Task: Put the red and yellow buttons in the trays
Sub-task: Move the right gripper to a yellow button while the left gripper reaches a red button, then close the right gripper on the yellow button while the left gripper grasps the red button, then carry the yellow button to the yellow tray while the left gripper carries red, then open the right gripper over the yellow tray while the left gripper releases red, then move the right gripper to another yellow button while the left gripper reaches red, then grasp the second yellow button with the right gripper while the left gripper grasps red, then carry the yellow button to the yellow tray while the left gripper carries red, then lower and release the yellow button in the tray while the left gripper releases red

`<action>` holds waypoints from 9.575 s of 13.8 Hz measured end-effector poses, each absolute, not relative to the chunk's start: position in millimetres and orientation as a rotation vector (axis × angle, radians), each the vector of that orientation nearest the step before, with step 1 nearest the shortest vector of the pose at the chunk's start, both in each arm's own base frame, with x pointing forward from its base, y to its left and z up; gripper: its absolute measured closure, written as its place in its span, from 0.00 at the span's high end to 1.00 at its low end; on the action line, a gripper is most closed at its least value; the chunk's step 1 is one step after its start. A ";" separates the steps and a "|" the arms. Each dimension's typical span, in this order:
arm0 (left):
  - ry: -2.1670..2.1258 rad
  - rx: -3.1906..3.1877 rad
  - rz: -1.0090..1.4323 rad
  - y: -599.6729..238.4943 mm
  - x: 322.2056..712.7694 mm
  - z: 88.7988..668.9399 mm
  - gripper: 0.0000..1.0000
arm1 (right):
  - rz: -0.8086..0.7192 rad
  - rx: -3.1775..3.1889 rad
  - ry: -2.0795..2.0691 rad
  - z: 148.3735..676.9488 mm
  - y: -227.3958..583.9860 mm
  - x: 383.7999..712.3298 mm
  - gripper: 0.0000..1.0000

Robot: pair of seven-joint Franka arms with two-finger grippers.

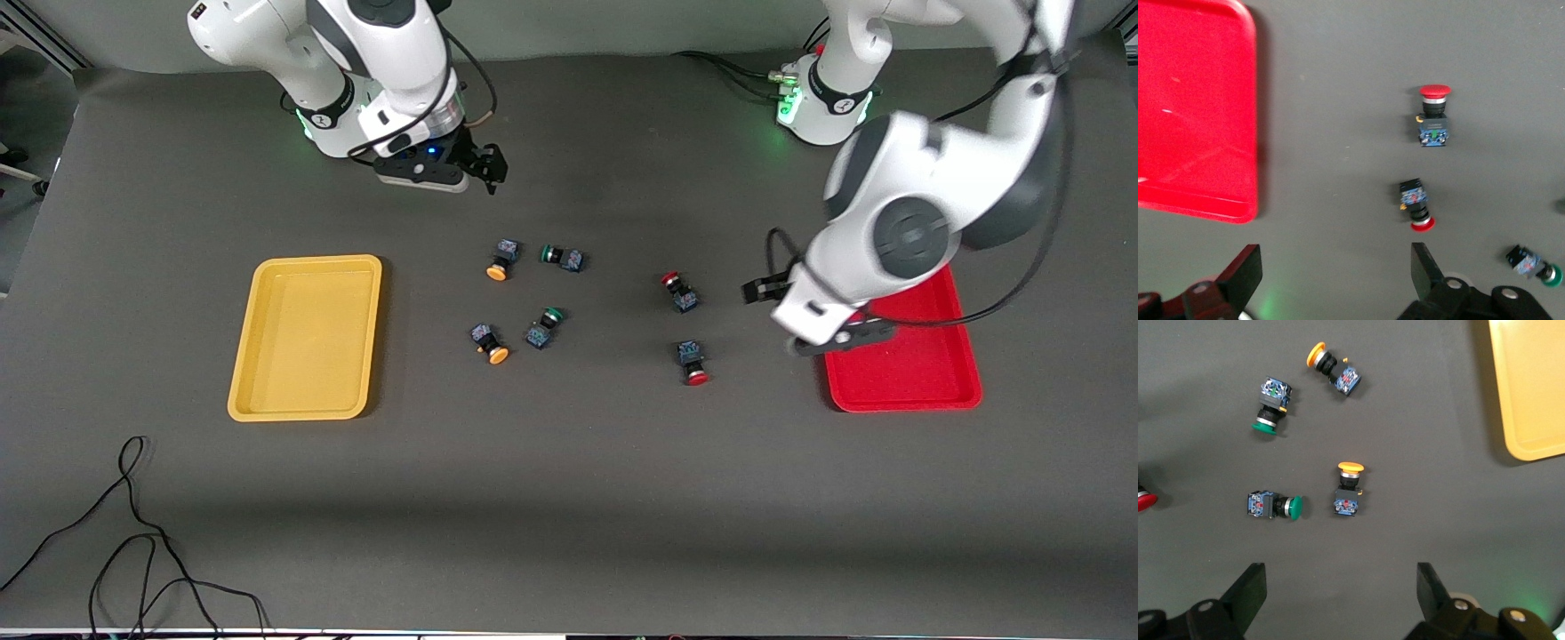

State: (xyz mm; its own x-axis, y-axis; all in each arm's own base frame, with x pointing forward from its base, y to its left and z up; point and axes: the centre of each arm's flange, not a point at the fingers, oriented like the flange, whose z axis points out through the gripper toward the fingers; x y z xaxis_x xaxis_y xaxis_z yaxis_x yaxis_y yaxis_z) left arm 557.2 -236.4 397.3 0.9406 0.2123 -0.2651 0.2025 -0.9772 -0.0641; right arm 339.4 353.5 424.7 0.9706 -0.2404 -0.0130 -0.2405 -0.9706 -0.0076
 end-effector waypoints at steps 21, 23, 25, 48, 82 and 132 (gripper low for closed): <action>-0.624 -3.076 0.356 -321.0 451.1 183.6 0.56 | 0.011 -3.123 0.744 172.2 367.6 360.0 0.50; -0.624 -3.078 0.353 -323.8 449.8 185.5 0.40 | 0.016 -3.141 0.678 173.1 367.5 360.7 0.33; -0.631 -3.075 0.357 -324.8 450.5 194.4 0.40 | 0.023 -3.159 0.642 184.5 368.9 365.2 0.33; -0.290 -3.041 0.426 20.2 477.5 246.9 0.40 | -0.060 -3.210 -0.262 312.9 -43.1 525.4 0.33; -0.606 -3.065 0.265 -318.9 592.1 182.8 0.84 | -0.007 -2.981 -1.044 256.8 357.8 536.2 1.00; -0.062 -3.082 0.238 57.7 557.9 517.7 1.00 | 0.304 -3.100 -0.109 258.8 61.5 593.5 1.00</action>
State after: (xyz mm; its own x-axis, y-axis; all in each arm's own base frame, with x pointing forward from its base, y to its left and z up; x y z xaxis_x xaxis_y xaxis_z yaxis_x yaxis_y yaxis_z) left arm 557.9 57.7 517.7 0.9874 0.0437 -0.1522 0.0360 -0.9980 -0.0526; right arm 593.5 61.5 258.8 0.9785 0.0720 -0.1932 0.0672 -0.9972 -0.0314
